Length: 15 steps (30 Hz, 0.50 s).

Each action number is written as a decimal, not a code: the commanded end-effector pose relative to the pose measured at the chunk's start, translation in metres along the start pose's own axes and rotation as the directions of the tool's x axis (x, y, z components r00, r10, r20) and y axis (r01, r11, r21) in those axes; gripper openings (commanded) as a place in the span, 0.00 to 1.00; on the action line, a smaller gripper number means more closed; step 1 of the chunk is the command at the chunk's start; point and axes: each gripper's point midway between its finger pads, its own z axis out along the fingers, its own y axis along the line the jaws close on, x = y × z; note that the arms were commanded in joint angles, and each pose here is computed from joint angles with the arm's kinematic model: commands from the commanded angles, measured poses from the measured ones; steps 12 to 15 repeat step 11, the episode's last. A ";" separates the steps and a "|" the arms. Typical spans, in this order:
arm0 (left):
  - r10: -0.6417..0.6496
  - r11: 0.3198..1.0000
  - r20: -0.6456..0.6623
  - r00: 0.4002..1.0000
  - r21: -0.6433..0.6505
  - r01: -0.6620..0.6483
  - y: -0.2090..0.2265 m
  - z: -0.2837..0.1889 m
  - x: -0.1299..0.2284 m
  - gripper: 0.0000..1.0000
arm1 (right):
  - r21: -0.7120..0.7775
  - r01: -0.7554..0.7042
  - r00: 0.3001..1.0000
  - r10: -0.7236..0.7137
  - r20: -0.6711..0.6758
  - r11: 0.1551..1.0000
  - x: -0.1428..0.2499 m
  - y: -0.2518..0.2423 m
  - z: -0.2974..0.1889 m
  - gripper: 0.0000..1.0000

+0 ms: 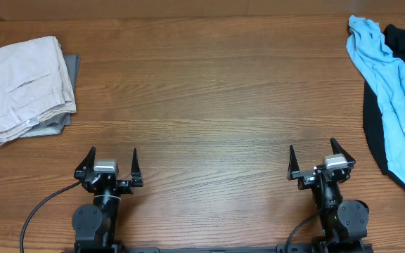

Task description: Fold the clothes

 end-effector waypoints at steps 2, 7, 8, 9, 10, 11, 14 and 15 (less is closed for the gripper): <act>0.019 1.000 0.006 1.000 -0.016 -0.019 0.003 0.000 0.000 1.00 | -0.010 0.004 1.000 -0.004 0.003 1.000 0.002 0.002 0.000 1.00; 0.019 1.000 0.006 1.000 -0.016 -0.019 0.003 0.000 0.000 1.00 | -0.010 0.004 1.000 -0.004 0.003 1.000 0.002 0.002 0.000 1.00; 0.019 1.000 0.006 1.000 -0.016 -0.019 0.003 0.000 0.000 1.00 | -0.010 0.004 1.000 -0.004 0.003 1.000 0.002 0.002 0.000 1.00; 0.019 1.000 0.006 1.000 -0.016 -0.019 0.003 0.000 0.000 1.00 | -0.010 0.003 1.000 -0.003 0.003 1.000 0.002 0.002 0.000 1.00; 0.019 1.000 0.006 1.000 -0.016 -0.019 0.003 0.000 0.000 1.00 | -0.010 0.004 1.000 -0.004 0.003 1.000 0.002 0.002 0.000 1.00; 0.019 1.000 0.007 1.000 -0.016 -0.019 0.003 0.000 0.000 0.99 | -0.010 0.004 1.000 -0.004 0.003 1.000 0.002 0.002 0.000 1.00; 0.019 1.000 0.007 1.000 -0.016 -0.019 0.003 0.000 0.000 0.99 | -0.010 0.004 1.000 -0.004 0.003 1.000 0.002 0.002 0.000 1.00; 0.019 1.000 0.007 1.000 -0.016 -0.019 0.003 0.000 0.000 0.99 | -0.010 0.004 1.000 -0.004 0.003 1.000 0.002 0.002 0.000 1.00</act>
